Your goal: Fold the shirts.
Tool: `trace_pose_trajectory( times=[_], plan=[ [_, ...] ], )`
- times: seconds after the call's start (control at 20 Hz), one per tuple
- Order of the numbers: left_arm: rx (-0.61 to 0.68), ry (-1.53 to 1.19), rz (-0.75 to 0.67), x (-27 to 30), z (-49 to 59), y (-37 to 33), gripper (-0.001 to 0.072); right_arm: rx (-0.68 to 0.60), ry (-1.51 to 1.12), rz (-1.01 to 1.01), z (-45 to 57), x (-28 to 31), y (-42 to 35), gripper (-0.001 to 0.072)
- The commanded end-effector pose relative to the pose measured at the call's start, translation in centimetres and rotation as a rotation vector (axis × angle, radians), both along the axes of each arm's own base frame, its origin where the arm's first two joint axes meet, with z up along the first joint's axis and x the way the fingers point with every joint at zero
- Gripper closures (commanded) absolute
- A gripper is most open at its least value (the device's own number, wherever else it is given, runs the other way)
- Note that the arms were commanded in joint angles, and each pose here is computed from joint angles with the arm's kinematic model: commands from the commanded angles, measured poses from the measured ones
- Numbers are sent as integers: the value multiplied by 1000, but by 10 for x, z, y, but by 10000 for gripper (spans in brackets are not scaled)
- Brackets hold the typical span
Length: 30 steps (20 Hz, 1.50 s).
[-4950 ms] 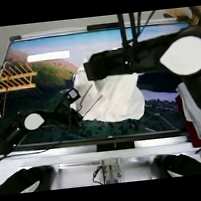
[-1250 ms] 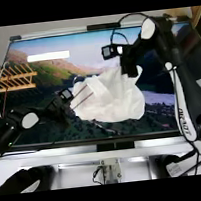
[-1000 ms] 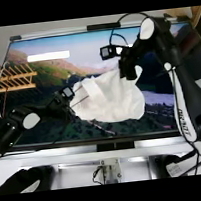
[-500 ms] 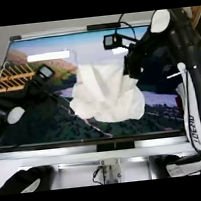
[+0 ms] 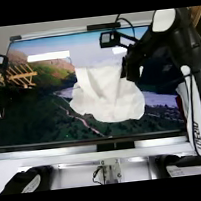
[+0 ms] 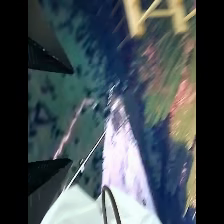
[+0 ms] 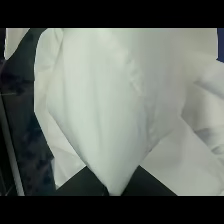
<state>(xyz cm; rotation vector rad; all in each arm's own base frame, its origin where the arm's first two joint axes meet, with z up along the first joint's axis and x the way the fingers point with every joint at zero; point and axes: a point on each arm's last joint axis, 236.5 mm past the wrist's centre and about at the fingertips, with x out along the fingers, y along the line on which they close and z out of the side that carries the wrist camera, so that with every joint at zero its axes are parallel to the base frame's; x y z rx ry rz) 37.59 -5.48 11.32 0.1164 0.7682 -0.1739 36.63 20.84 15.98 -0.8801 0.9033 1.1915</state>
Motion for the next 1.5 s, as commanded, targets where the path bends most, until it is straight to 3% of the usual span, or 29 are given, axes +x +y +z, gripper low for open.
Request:
trace_pose_trajectory(
  times=[0.0,0.15,0.6,0.9,1.25,1.4,1.45],
  plan=[
    [-339,160,125,-20,-47,-28,73,1,-1,-126,5,3,2,650],
    [-576,254,168,-34,-88,-73,161,18,22,-273,14,1,-4,652],
    [-794,201,150,1,-97,-185,135,162,-22,-428,73,-25,-5,653],
    [-857,67,121,51,-42,-205,137,196,31,-447,79,-39,0,653],
    [-878,129,155,59,-58,-215,142,189,36,-446,78,-41,-1,652],
    [-900,112,157,60,-45,-214,187,181,31,-451,77,-40,-3,653],
    [-900,96,147,60,-38,-211,240,181,32,-451,77,-40,-3,652]
  ],
)
